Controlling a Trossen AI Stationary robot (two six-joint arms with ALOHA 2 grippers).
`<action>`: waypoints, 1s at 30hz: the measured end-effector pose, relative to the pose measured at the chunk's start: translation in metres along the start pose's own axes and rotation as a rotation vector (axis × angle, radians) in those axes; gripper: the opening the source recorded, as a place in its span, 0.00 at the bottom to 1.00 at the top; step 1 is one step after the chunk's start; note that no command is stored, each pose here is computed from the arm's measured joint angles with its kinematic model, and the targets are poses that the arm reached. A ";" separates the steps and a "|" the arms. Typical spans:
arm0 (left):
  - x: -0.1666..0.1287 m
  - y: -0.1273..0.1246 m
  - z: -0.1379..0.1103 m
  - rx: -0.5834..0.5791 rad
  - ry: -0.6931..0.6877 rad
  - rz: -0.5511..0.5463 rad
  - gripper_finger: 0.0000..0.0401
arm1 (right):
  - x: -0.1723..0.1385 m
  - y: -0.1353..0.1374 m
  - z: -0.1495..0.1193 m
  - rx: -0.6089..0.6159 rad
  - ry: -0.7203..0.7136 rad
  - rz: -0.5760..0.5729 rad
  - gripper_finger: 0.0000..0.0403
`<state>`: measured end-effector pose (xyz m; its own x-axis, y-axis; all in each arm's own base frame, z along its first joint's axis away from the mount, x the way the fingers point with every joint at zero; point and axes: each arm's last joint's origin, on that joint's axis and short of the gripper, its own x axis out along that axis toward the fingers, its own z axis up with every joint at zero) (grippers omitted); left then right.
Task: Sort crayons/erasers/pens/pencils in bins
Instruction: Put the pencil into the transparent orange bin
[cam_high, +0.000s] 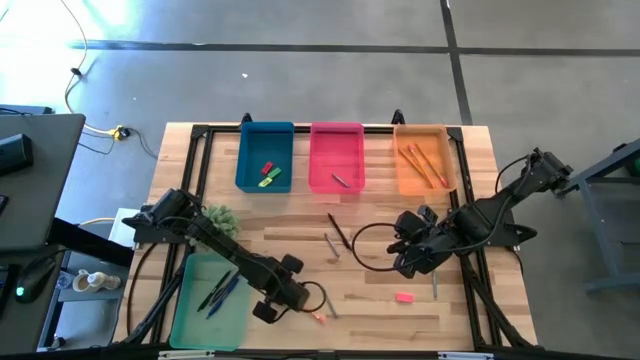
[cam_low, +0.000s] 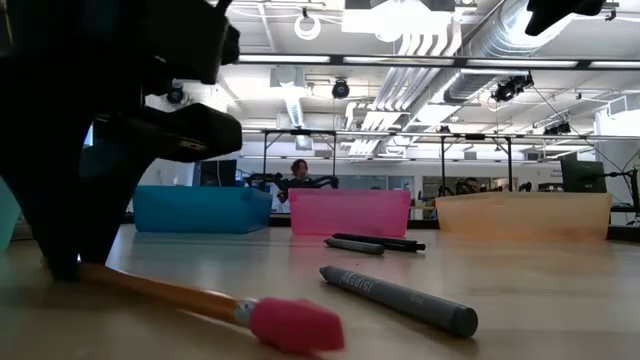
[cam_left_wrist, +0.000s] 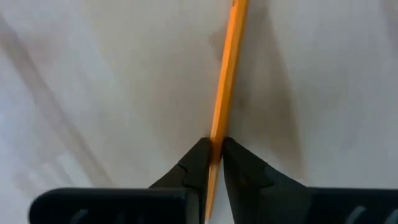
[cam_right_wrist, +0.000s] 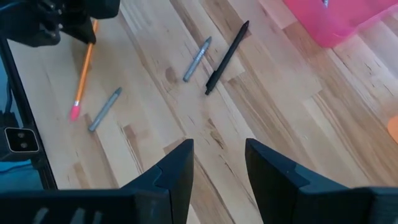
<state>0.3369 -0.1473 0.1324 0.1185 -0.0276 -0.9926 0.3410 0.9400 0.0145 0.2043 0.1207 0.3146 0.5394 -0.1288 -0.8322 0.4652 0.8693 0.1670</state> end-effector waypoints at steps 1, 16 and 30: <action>0.000 0.001 -0.002 0.007 0.016 0.015 0.08 | 0.000 0.000 0.000 0.001 0.000 0.000 0.34; 0.000 0.032 -0.018 -0.006 0.194 0.111 0.14 | 0.000 0.000 0.000 0.016 0.000 0.000 0.34; -0.015 0.040 0.002 -0.032 0.118 0.061 0.33 | 0.000 0.000 0.000 0.008 0.000 -0.001 0.34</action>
<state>0.3505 -0.1102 0.1483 0.0267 0.0688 -0.9973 0.3065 0.9490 0.0737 0.2042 0.1207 0.3146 0.5392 -0.1297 -0.8321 0.4711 0.8655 0.1704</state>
